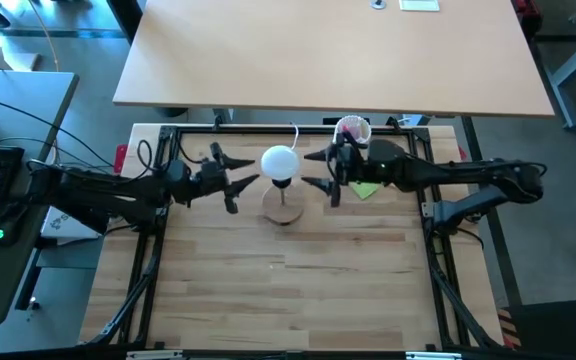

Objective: Screw lightbulb
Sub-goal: Insert the white lightbulb into the brown lamp

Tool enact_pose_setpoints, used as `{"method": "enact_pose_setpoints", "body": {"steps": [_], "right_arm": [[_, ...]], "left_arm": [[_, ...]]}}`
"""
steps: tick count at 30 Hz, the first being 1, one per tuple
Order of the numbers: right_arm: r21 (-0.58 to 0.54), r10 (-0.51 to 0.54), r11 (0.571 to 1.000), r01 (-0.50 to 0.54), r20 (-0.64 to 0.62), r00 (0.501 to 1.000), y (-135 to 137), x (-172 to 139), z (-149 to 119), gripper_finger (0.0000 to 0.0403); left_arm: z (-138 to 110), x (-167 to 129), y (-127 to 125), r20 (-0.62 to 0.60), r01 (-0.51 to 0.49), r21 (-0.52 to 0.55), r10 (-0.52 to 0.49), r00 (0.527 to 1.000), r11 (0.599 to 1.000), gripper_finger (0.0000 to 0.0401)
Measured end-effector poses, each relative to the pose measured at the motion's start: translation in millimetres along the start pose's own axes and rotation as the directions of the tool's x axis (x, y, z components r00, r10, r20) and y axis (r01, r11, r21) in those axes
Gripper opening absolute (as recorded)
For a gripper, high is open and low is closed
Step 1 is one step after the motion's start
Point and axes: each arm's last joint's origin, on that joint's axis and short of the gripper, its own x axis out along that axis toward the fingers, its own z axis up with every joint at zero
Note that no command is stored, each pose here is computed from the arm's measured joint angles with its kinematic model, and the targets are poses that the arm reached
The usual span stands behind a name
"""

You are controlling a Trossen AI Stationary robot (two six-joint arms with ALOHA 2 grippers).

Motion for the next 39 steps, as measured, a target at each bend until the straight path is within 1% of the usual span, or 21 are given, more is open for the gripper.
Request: {"method": "enact_pose_setpoints", "body": {"steps": [2, 4, 7, 10, 15, 18, 24, 29, 39], "right_arm": [[-0.005, -0.025, 1.000, 0.025, -0.006, 1.000, -8, 3, -3, 0.0279], [-0.006, -0.041, 0.999, 0.041, 0.023, 0.999, -13, 3, -1, 0.0279], [-0.012, 0.016, 1.000, -0.015, 0.061, 0.998, -17, 2, 2, 0.0279], [-0.022, 0.075, 0.997, -0.073, 0.089, 0.993, -17, 2, 5, 0.0279], [-0.022, 0.085, 0.996, -0.084, 0.084, 0.993, -16, 3, 3, 0.0279], [-0.016, 0.085, 0.996, -0.084, 0.083, 0.993, -16, 3, 3, 0.0279], [0.027, 0.108, 0.994, -0.110, 0.071, 0.992, -16, 7, -1, 0.0279], [0.001, 0.127, 0.992, -0.127, 0.069, 0.989, -8, 10, -3, 0.0279], [-0.016, 0.246, 0.969, -0.246, 0.059, 0.967, 21, 12, -3, 0.0279]], "left_arm": [[0, 3, -2, 0.027, 0.029, -0.005, -0.029, 0.999, 1.000, 0.0174], [-2, 7, -2, 0.044, 0.020, 0.001, -0.020, 0.999, 1.000, 0.0174], [0, 10, -2, 0.086, -0.013, 0.025, 0.010, 0.996, 1.000, 0.0174], [3, 11, 0, 0.125, -0.027, 0.025, 0.023, 0.992, 0.999, 0.0174], [4, 12, 5, 0.140, -0.043, -0.008, 0.044, 0.989, 0.999, 0.0174], [0, 16, 7, 0.134, -0.022, -0.032, 0.027, 0.991, 0.999, 0.0174], [-5, 23, 9, 0.149, -0.026, -0.051, 0.033, 0.988, 0.998, 0.0174], [-5, 24, 13, 0.163, -0.040, -0.052, 0.048, 0.985, 0.998, 0.0174], [-8, 26, 24, 0.152, -0.092, -0.054, 0.099, 0.983, 0.994, 0.0174]]}}
